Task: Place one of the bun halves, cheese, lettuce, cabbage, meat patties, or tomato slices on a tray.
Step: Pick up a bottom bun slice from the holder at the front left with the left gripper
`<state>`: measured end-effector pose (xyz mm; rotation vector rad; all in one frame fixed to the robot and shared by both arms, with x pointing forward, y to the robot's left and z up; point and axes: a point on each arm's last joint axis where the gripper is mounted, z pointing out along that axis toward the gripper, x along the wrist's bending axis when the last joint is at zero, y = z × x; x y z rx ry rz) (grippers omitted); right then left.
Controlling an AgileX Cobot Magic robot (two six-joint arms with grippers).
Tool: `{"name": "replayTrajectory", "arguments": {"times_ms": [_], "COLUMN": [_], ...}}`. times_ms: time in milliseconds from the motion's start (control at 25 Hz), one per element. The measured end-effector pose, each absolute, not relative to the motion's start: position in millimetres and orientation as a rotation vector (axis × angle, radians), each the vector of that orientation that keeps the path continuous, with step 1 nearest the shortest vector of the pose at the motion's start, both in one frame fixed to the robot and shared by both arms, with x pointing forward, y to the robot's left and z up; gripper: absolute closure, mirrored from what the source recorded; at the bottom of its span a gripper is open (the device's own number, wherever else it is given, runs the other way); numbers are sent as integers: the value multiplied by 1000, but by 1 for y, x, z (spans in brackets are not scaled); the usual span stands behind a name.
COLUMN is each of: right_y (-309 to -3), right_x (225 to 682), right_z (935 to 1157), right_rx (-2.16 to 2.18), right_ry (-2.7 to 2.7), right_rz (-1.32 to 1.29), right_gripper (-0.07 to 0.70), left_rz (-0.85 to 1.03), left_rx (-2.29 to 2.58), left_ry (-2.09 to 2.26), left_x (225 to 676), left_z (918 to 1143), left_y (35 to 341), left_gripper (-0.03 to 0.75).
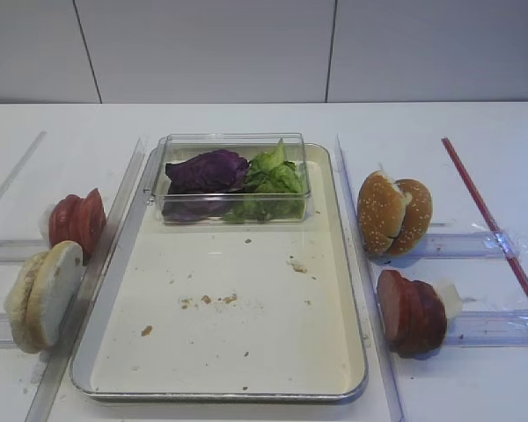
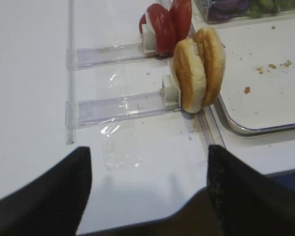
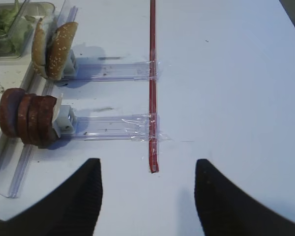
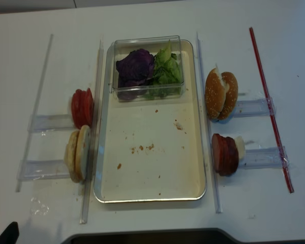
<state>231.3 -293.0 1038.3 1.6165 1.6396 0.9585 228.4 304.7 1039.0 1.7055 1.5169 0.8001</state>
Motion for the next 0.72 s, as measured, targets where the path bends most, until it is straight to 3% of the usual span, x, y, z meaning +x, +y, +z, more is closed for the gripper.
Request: {"name": "replayTrajectory", "arguments": {"times_ms": [720], "right_y": [-293], "right_x": [231], "right_z": [1038], "right_rx": [1623], "right_ry": [1635], "right_rz": [962], "right_gripper": [201], "left_rz": [801], "left_rx": [1706], "left_ry": [1517], "left_x": [228], "left_z": [1039], "left_y": [305], "left_gripper": [244]}}
